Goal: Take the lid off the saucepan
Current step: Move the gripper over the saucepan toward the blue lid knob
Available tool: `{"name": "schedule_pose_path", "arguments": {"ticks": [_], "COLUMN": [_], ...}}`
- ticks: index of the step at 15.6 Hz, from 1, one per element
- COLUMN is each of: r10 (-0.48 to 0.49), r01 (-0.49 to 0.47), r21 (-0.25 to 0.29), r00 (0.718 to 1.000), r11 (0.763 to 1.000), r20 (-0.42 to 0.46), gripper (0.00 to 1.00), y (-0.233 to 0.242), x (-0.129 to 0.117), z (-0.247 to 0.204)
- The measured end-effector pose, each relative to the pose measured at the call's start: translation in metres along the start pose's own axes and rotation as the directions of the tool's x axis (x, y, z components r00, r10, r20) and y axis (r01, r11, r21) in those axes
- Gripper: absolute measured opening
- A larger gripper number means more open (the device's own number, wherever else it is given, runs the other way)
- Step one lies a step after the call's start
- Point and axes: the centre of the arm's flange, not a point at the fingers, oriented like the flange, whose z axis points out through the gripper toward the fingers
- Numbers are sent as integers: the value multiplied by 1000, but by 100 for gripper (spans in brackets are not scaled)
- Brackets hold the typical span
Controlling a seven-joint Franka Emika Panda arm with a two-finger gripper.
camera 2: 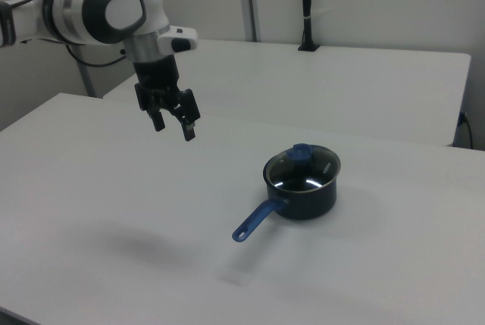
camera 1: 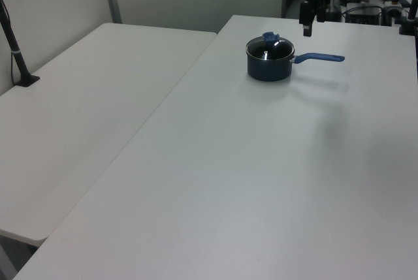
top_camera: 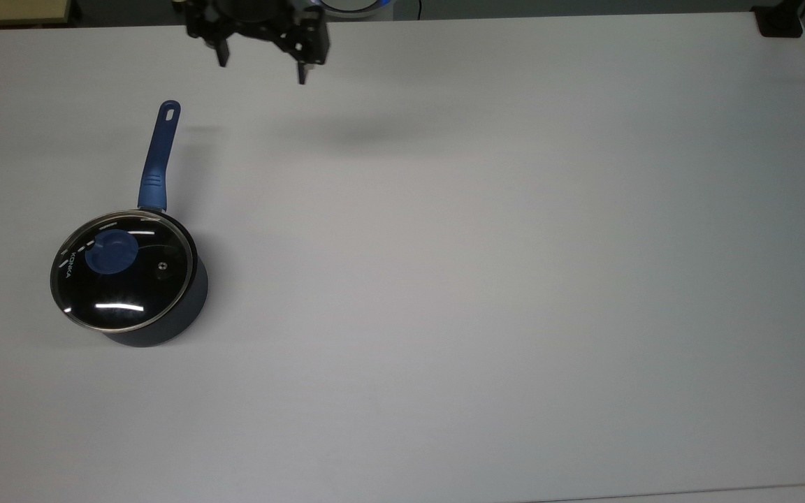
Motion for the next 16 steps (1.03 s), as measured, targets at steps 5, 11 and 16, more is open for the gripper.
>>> {"name": "schedule_pose_path", "arguments": {"ticks": [5, 11, 16], "r10": [1, 3, -22], "r01": [-1, -3, 21], "r21": [0, 3, -10], "r00": [1000, 999, 996], "r11": [1000, 1000, 1000], "r20": [0, -40, -90], "gripper": [100, 100, 100], "y": [1, 22, 87], "x": [0, 11, 37], "z": [0, 5, 35]}}
